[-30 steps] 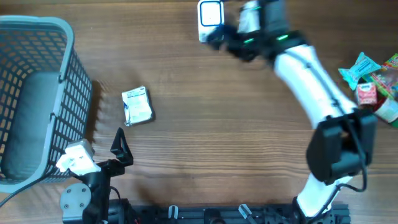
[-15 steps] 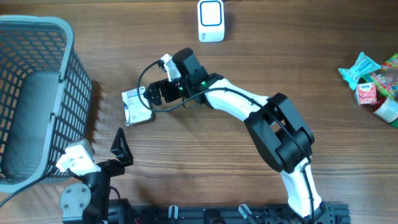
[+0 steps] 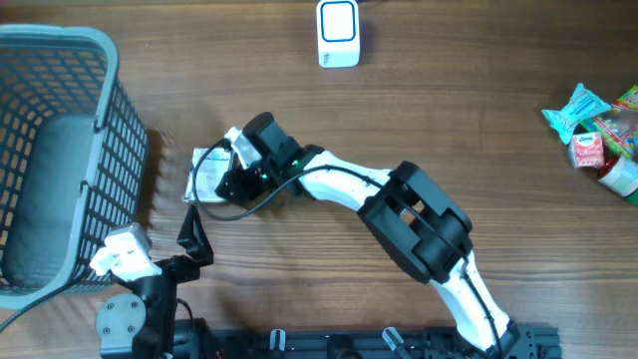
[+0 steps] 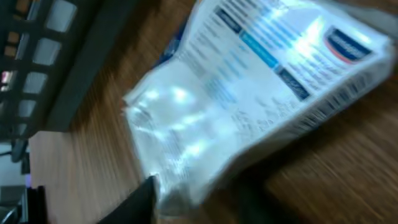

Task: Scan the item barcode
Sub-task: 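Reach the right gripper to the white plaster box and grasp it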

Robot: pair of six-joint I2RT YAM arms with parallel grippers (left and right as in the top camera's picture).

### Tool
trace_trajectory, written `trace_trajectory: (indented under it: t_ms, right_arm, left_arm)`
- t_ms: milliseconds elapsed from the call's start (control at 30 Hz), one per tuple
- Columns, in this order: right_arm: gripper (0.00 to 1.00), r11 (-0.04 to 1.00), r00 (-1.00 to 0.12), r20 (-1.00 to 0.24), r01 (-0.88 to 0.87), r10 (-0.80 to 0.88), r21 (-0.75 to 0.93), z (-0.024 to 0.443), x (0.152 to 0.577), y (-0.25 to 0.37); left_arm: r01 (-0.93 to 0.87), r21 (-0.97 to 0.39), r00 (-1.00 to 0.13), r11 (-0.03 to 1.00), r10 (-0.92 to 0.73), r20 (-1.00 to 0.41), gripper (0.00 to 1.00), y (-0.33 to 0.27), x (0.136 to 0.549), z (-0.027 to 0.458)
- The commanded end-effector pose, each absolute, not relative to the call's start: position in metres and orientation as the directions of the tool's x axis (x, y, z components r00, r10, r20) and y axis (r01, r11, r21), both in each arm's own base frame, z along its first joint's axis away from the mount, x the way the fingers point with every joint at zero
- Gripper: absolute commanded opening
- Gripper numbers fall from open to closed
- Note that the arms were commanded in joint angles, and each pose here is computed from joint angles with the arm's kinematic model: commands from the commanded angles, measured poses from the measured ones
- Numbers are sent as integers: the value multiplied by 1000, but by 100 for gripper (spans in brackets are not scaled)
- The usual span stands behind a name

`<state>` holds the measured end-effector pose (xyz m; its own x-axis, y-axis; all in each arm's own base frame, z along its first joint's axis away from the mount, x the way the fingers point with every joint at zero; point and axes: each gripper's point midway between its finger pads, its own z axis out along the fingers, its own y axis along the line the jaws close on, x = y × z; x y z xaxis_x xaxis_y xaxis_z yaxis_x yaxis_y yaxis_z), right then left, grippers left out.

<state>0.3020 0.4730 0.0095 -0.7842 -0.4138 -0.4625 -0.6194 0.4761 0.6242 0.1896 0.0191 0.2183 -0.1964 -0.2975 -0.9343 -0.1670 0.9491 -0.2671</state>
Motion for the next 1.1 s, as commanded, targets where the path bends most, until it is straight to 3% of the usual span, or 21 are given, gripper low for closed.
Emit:
trace_trajectory:
  t_ms: [0,33,233,333,500,633,700,733,833,867,900,1067]
  right_arm:
    - [11,538,-813,-410,-582,-414,610,-26,308,458]
    - [4,543,-817,-413,-576,-402,611,-24,314,456]
    - [5,678,-920,-276,-391,-278,622,-2,353,392]
    - [5,778,-934,-259,-351,-247,521,25,367,339]
    - [5,828,-926,-236,-372,-296,419,83,345,287]
    - [5,904,-947,-108,-322,-303,282,61,323,250]
    - [5,880,-924,-78,-380,-374,284,58,311,246]
    - [5,795,-860,-106,-503,-499,340,61,302,255]
    - [5,782,-833,-106,-547,-542,299,51,301,246]
    - [60,782,-834,-98,-544,-543,304,49,298,246]
    - [100,783,-834,-96,-545,-543,301,48,298,245]
    - [100,761,-816,-193,-579,-545,292,73,318,263]
  left_arm:
    - [-159,-273,-195,949,-301,-933,100,18,190,218]
    - [-159,-273,-195,949,-301,-933,100,18,190,218]
    - [-159,-273,-195,949,-301,-933,100,18,190,218]
    - [-159,-273,-195,949,-301,-933,100,18,190,218]
    - [-159,-273,-195,949,-301,-933,100,18,190,218]
    - [-159,-273,-195,949,-301,-933,100,18,190,218]
    - [-159,-273,-195,949,-301,-933,100,18,190,218]
    - [-159,-273,-195,949,-301,-933,100,18,190,218]
    - [-159,-273,-195,949,-301,-933,100,18,190,218]
    - [-159,-273,-195,949,-301,-933,100,18,190,218]
    - [-159,-273,-195,949,-301,-933,100,18,190,218]
    - [-159,-273,-195,949,-301,-933,100,18,190,218]
